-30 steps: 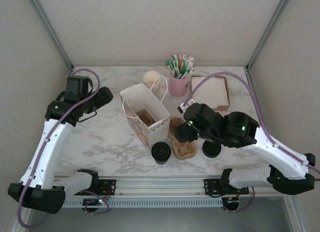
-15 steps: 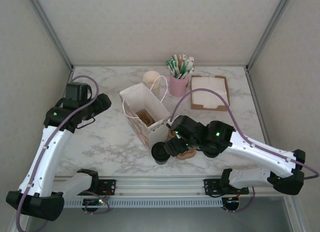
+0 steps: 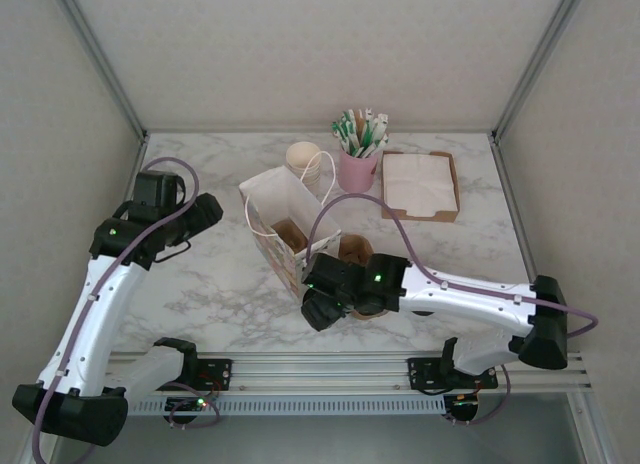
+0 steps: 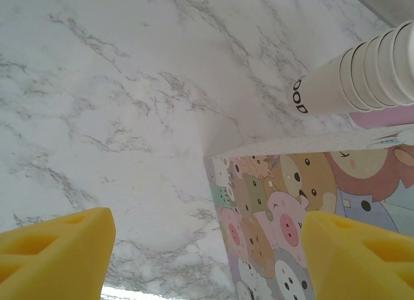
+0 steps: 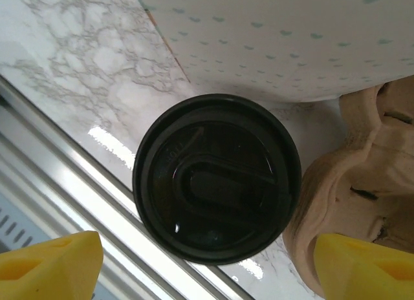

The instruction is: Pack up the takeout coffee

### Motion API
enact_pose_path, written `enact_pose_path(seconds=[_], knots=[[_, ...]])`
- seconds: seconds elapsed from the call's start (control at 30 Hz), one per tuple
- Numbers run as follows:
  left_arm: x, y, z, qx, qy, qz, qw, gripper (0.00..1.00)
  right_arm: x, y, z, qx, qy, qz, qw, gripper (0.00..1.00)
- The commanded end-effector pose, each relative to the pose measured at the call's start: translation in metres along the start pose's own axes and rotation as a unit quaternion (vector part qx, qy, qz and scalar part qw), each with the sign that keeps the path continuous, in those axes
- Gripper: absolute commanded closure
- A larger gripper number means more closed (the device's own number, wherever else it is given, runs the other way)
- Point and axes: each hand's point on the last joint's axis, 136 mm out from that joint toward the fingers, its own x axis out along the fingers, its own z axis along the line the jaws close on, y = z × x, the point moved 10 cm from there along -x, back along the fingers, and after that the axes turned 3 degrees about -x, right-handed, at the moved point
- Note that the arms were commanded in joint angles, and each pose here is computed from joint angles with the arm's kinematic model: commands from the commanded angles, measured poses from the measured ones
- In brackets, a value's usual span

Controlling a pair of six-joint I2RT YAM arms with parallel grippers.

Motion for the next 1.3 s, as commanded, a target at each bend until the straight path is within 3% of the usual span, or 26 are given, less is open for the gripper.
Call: enact_pose_path(seconds=[0.0,0.67,1.27], knots=[[-0.003,0.003,0.005,-0.012,-0.008,-0.002,1.0,0.24,0.006,0.0,0.0,0.017,0.019,-0.01,1.0,0.13],[0.002,0.005,0.007,-0.016,-0.009,0.005,1.0,0.24,0.036,-0.001,0.004,0.023,0.047,0.017,0.998,0.14],[0.007,0.006,0.007,-0.016,-0.011,0.012,1.0,0.24,0.051,0.007,0.003,0.03,0.061,0.043,0.997,0.28]])
